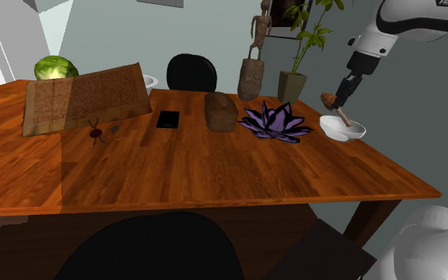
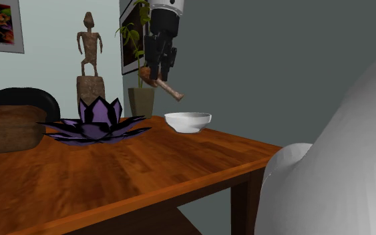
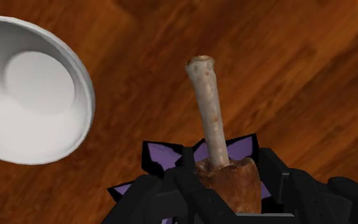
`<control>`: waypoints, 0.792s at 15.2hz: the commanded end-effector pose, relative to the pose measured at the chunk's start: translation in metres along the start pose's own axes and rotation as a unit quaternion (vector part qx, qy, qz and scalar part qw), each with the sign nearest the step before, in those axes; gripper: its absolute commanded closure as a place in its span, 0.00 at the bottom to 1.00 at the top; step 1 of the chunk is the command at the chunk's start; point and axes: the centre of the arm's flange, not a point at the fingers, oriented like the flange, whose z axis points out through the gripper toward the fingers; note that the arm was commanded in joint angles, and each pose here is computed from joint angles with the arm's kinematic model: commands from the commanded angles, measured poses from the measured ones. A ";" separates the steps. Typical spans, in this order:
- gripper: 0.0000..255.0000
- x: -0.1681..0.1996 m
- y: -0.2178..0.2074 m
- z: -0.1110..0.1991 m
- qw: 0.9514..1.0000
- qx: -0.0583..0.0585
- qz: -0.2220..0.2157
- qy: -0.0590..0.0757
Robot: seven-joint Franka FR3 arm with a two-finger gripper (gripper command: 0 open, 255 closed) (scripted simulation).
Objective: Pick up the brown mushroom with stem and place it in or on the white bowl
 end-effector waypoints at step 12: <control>1.00 0.008 0.171 -0.011 1.000 -0.001 0.000 0.000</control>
